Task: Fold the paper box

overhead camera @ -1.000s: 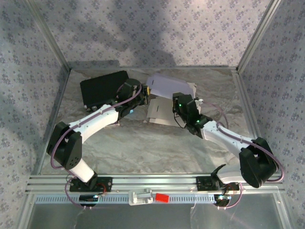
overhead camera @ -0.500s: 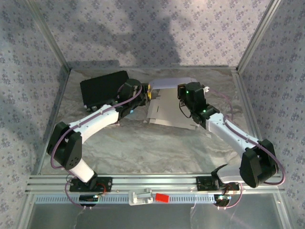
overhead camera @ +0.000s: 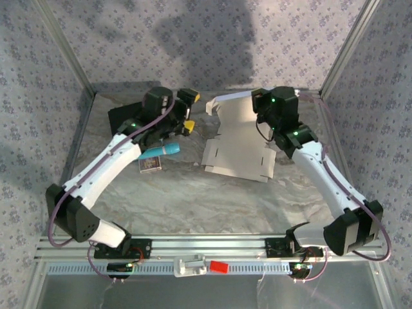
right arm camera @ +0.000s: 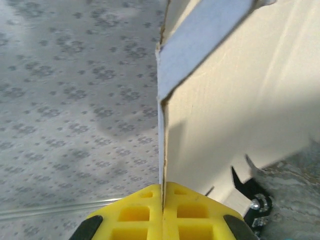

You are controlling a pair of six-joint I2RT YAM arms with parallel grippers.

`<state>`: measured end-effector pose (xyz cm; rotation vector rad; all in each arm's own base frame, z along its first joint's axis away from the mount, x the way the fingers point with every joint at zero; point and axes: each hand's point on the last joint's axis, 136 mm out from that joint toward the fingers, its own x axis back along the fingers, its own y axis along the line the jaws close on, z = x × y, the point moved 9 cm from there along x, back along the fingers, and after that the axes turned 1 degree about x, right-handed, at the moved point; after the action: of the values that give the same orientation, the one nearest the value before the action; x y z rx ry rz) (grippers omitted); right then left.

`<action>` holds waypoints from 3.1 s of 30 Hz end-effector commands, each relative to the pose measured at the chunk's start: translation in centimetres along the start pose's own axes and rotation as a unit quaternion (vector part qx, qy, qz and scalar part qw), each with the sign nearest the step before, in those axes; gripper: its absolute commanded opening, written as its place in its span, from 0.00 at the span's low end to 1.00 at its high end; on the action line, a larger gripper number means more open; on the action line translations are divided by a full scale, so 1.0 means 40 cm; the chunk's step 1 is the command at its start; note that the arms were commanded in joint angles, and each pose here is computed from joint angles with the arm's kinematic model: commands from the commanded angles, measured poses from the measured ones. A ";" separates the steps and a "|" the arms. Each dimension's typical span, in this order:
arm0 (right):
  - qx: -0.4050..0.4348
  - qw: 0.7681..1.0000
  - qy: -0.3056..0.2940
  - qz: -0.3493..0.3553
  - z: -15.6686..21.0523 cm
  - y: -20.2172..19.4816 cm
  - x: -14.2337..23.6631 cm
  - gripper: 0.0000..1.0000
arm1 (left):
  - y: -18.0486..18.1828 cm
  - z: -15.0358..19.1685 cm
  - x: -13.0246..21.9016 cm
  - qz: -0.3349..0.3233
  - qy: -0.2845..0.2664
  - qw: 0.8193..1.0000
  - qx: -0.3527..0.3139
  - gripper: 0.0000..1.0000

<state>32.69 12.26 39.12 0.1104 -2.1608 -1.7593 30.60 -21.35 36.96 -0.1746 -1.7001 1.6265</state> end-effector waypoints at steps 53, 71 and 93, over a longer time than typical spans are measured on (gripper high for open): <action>-0.186 0.948 0.046 0.256 0.159 -0.287 -0.038 0.00 | 0.159 -0.075 -0.032 -0.132 0.092 0.965 -0.205 0.70; -0.150 0.966 0.014 0.209 0.192 -0.324 0.092 0.00 | 0.300 -0.125 -0.035 -0.210 0.091 0.952 -0.203 0.65; -0.128 0.968 -0.003 0.216 0.040 -0.349 0.299 0.00 | 0.373 0.107 -0.539 -0.216 0.248 0.904 -0.273 0.49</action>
<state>19.05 7.61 27.49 -0.4170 -1.7477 -1.7816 36.07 -33.35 15.37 -0.3718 -1.6153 0.6464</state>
